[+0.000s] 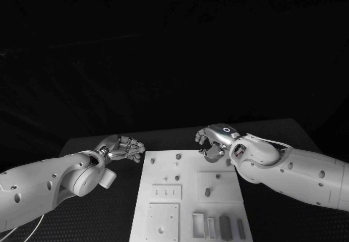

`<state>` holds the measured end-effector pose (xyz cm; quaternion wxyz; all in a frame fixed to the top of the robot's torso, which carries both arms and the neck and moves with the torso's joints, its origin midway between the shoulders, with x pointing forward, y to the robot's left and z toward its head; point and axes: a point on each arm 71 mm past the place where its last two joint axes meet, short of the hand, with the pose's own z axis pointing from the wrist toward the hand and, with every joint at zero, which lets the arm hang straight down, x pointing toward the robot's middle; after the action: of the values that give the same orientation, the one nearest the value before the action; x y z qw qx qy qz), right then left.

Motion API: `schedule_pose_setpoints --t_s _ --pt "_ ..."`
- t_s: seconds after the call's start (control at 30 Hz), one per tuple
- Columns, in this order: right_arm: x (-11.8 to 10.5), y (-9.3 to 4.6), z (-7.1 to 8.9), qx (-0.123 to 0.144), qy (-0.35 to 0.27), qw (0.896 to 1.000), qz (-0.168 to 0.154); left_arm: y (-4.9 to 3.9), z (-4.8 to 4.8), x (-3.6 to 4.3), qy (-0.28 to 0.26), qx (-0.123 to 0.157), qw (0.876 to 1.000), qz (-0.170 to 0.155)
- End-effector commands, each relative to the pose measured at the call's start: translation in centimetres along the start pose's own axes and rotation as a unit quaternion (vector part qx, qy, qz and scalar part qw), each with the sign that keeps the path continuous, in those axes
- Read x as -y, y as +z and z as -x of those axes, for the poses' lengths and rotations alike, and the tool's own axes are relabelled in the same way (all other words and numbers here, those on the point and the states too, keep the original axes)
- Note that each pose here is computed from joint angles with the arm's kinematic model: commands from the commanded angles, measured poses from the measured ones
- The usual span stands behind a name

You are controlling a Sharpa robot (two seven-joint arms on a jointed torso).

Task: Assemble the parts on the task board

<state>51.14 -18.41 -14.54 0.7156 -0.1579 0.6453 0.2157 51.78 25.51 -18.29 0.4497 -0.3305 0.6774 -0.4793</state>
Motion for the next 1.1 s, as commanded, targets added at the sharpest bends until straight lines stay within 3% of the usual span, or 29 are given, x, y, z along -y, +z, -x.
schedule_pose_setpoints --t_s 0.03,0.2,0.37,0.63,1.1 --pt "0.7 -0.6 -0.6 -0.054 -0.005 0.999 -0.007 0.20 0.01 0.10 -0.001 -0.003 1.000 -0.010" --pt "2.4 -1.2 -0.6 -0.061 -0.019 0.998 -0.025 0.30 0.15 -0.14 -0.001 0.000 1.000 -0.007" --pt "3.6 -1.0 -1.0 -0.076 -0.046 0.996 -0.030 0.38 0.05 -0.17 -0.001 -0.001 1.000 -0.006" --pt "4.8 -0.3 -1.6 -0.078 -0.065 0.994 -0.041 0.47 -0.04 -0.20 -0.001 -0.003 1.000 -0.006" --pt "5.0 0.4 -3.5 -0.115 -0.062 0.991 -0.044 0.54 -0.27 -0.23 -0.002 -0.006 1.000 -0.006"
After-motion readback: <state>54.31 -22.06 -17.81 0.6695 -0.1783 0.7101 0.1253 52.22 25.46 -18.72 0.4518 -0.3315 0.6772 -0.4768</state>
